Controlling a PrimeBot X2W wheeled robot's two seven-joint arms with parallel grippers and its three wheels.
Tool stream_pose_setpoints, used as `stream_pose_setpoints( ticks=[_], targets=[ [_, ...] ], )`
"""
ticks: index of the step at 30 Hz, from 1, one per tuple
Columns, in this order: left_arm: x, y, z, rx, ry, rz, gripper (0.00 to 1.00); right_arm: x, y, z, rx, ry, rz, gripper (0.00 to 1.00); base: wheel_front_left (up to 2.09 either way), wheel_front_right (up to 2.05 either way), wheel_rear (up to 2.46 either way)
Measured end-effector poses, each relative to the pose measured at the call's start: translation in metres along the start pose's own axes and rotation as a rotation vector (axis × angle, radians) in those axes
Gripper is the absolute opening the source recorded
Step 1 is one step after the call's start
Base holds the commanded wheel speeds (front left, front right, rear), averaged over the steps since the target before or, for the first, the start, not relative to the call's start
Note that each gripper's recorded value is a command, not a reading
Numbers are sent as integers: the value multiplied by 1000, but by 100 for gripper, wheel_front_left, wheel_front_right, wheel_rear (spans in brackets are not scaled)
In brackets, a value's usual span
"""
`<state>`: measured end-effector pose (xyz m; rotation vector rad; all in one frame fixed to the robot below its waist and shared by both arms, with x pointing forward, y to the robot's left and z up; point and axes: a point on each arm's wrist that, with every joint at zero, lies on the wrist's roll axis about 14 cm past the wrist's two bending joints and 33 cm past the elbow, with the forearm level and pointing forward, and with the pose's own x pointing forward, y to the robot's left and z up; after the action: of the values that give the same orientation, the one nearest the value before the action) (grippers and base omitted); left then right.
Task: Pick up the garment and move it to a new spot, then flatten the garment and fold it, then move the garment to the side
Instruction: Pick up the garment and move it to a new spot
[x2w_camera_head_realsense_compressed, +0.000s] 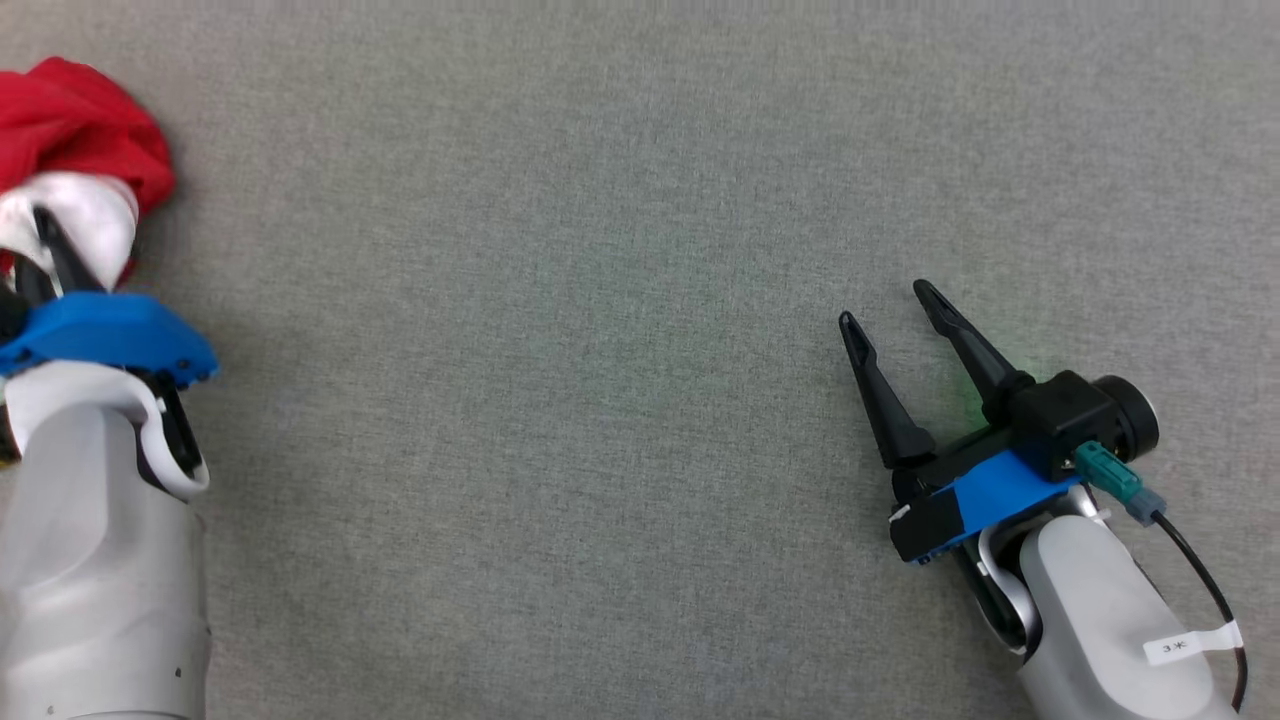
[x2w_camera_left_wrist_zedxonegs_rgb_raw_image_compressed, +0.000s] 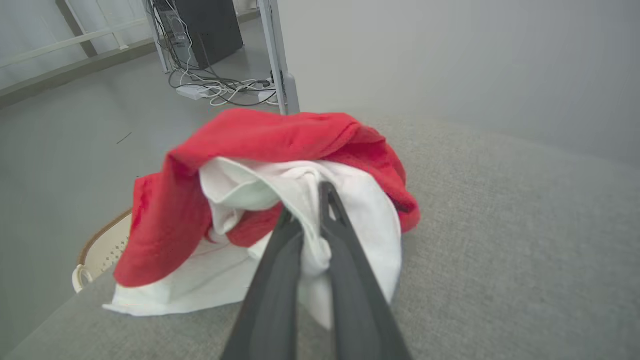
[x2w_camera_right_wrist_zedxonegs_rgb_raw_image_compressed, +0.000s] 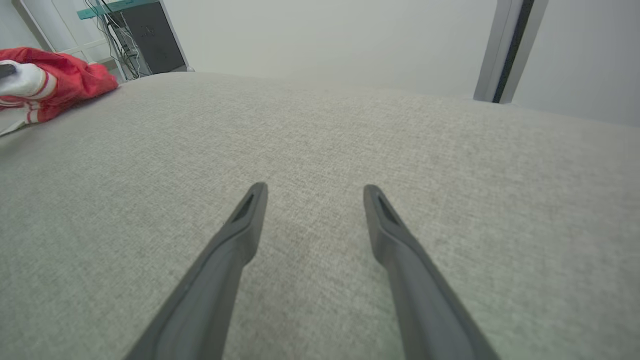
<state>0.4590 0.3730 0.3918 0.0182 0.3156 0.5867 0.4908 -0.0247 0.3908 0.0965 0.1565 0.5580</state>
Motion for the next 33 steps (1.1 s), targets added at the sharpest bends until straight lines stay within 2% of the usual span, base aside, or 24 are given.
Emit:
stream_pose_setpoints(
  ticks=[5,12,13,14,15,16,22,27,30,31,33],
  targets=[
    [-7,-32,67,39,-201,-128,0,-7,4,13,14,-19,-25,100,0,0,0],
    [-44,-113,120,51,-379,-385,0,-27,-2,37,21,-60,-91,100,0,0,0],
    [-52,-128,120,51,-386,-430,0,-32,-4,38,25,-60,-106,100,0,0,0],
    [-69,-159,122,55,-404,-524,0,-41,-10,41,25,-64,-136,100,0,0,0],
    [-69,-159,122,55,-404,-524,0,-41,-10,41,25,-64,-136,100,0,0,0],
    [-87,-192,123,52,-417,-624,0,-51,-18,46,22,-72,-171,100,0,0,0],
    [-147,-277,112,60,-426,-909,0,-88,-46,50,17,-75,-286,100,0,0,0],
    [-207,-333,83,33,-352,-1135,0,-117,-64,55,5,-79,-370,100,0,0,0],
    [-229,-347,80,18,-340,-1198,0,-127,-70,59,3,-86,-400,100,0,0,0],
    [-252,-360,74,20,-325,-1267,0,-136,-74,62,3,-94,-423,100,0,0,0],
    [-273,-368,65,25,-306,-1320,0,-144,-76,63,9,-99,-438,100,0,0,0]
  ],
)
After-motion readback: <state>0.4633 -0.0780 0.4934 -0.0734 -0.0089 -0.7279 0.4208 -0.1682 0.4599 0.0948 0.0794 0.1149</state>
